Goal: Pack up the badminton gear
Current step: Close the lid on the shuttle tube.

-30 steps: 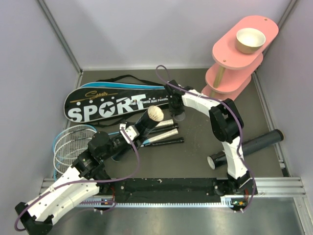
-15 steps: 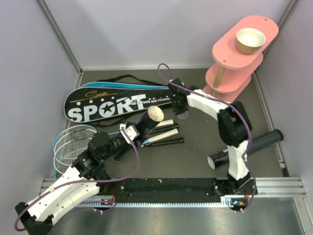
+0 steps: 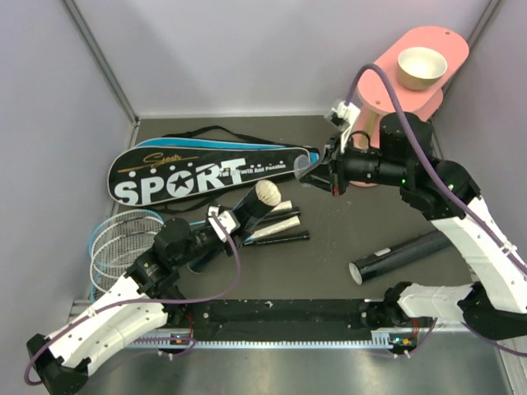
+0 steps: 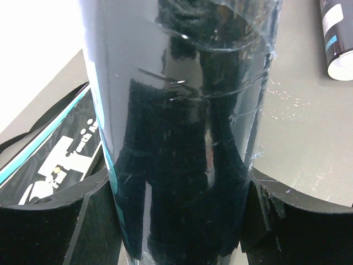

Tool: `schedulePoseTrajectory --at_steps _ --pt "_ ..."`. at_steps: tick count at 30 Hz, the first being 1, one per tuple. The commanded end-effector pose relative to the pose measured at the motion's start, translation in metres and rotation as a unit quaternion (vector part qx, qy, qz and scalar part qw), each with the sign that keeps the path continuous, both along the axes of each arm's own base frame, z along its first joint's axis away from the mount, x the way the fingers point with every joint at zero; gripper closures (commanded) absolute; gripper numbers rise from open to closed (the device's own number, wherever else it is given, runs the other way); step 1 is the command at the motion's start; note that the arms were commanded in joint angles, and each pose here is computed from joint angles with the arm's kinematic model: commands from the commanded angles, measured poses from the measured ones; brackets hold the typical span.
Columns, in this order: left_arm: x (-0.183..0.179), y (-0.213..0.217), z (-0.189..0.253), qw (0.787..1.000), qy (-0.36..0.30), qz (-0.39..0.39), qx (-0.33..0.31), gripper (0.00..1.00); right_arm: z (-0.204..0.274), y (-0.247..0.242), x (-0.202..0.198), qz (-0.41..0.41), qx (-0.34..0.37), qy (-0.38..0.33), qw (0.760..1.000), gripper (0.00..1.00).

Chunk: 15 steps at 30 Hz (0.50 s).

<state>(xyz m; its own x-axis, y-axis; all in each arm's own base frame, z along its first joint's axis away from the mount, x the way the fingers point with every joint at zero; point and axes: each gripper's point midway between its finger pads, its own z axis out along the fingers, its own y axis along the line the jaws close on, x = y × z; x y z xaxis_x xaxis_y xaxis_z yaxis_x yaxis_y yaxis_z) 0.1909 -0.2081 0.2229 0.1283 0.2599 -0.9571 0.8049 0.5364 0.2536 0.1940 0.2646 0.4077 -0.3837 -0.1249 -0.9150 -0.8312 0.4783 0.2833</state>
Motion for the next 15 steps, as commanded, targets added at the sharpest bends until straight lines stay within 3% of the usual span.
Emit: schedulePoseTrajectory --at_steps 1,15 --pt "0.0 -0.008 0.028 0.999 -0.04 -0.017 -0.029 0.95 -0.021 0.027 -0.035 0.083 -0.045 0.052 0.994 1.0" --pt "-0.014 -0.018 0.028 0.997 -0.035 -0.066 -0.033 0.95 -0.034 0.068 -0.05 0.136 -0.038 0.093 0.986 1.0"
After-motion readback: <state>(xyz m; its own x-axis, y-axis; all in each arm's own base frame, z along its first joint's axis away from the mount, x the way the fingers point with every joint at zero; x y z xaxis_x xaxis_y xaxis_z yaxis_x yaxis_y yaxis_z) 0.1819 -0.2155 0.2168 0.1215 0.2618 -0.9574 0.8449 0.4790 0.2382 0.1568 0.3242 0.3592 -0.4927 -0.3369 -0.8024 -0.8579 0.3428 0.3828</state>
